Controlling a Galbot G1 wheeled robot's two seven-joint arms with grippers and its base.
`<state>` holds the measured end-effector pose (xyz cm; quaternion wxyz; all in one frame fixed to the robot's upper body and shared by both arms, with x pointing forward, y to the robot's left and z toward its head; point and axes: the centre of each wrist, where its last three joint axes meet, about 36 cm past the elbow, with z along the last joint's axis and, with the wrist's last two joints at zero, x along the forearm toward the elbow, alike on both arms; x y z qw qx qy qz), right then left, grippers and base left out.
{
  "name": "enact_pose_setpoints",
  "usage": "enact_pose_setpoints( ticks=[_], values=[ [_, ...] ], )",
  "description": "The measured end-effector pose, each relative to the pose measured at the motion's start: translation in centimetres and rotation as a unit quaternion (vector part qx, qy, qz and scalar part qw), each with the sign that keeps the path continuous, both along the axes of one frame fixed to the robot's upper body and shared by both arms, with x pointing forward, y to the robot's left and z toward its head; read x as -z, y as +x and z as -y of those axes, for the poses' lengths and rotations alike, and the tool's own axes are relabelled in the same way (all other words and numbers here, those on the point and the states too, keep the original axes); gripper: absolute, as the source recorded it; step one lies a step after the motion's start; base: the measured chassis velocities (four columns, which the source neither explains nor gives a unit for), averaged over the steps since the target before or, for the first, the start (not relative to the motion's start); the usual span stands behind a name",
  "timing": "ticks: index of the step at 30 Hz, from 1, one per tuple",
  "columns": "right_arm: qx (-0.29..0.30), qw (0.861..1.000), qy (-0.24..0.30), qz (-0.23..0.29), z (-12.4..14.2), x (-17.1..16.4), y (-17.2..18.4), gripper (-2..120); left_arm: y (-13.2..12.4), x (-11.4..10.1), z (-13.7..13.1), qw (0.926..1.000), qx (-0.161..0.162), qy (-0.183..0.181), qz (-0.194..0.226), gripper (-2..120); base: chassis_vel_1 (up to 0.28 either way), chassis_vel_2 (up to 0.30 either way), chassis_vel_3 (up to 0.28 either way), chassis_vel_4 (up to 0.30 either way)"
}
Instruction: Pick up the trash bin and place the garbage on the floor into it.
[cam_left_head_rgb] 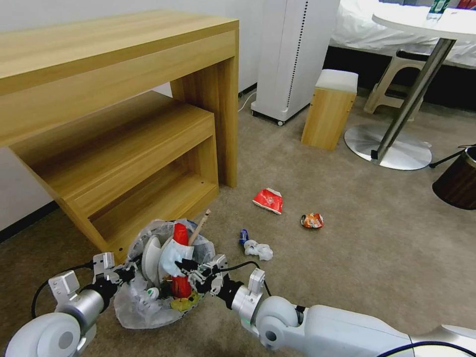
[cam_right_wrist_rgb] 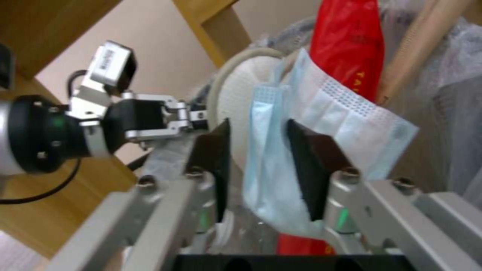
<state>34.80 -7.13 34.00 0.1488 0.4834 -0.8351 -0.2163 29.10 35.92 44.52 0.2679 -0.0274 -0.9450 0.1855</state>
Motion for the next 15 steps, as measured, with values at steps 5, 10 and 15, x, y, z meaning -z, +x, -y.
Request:
enact_pose_setpoints(
  ticks=[5,10,15],
  values=[
    [0.0,1.0,-0.001,0.003,0.8,-0.7,-0.3,55,0.0,0.3,-0.1,1.0,-0.005,-0.002,-0.001,1,0.0,0.0,0.0,0.0],
    [0.016,1.0,0.004,0.019,1.9,-1.7,0.4,76,-0.1,0.7,-0.3,0.9999,-0.009,-0.003,-0.003,1,0.0,0.0,0.0,0.0],
    [0.036,0.999,0.011,0.033,2.4,-2.4,1.1,88,0.0,0.8,-0.3,0.9999,-0.01,-0.003,-0.004,1,0.0,0.0,0.0,0.0]
  ],
)
